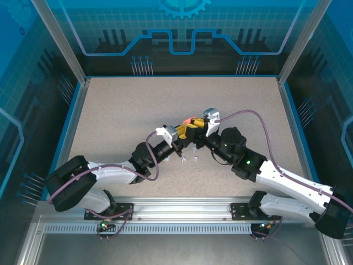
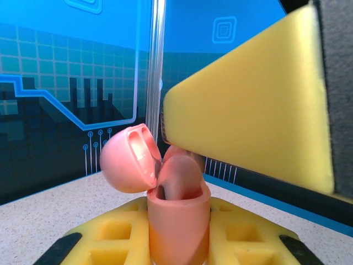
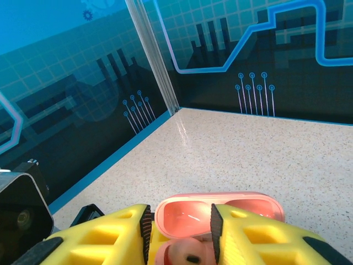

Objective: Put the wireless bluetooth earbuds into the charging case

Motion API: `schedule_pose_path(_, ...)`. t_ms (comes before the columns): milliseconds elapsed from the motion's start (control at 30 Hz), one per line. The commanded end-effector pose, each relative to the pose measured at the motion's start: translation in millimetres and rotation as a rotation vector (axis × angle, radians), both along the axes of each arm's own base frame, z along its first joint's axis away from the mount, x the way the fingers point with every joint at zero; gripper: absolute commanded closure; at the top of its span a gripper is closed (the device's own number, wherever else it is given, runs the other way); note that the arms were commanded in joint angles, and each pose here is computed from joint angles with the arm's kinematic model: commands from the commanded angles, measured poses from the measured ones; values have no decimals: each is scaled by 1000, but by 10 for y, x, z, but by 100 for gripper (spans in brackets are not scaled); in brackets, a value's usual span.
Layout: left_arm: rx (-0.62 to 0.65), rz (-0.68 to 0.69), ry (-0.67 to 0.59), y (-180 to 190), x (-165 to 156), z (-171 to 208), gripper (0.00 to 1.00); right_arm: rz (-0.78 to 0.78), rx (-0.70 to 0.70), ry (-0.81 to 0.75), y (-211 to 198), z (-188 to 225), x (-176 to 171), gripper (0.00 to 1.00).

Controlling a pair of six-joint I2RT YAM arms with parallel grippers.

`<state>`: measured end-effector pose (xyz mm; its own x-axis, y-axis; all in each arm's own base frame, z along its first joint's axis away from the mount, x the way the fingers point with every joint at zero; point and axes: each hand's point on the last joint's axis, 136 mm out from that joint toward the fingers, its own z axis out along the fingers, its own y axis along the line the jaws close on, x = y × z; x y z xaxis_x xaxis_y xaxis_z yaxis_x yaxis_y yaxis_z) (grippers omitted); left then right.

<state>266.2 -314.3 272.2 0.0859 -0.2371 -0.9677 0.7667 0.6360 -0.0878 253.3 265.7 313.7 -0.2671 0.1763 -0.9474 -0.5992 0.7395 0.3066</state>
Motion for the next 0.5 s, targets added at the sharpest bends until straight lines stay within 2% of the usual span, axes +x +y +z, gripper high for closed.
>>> schedule_pose_path(0, -29, 7, -58, -10, -22, 165, 100, -13, -4, -24, -55, 66, -41, 63)
schedule_pose_path(133, -5, 16, -57, -14, -8, 116, 100, -7, -4, -34, -66, 137, -62, 61)
schedule_pose_path(300, 11, 18, -58, -22, -3, 69, 100, 31, 7, -43, -60, 316, -118, 52)
schedule_pose_path(467, 20, 12, -73, 12, -53, 29, 100, 78, -34, -17, -177, 585, -169, 34)
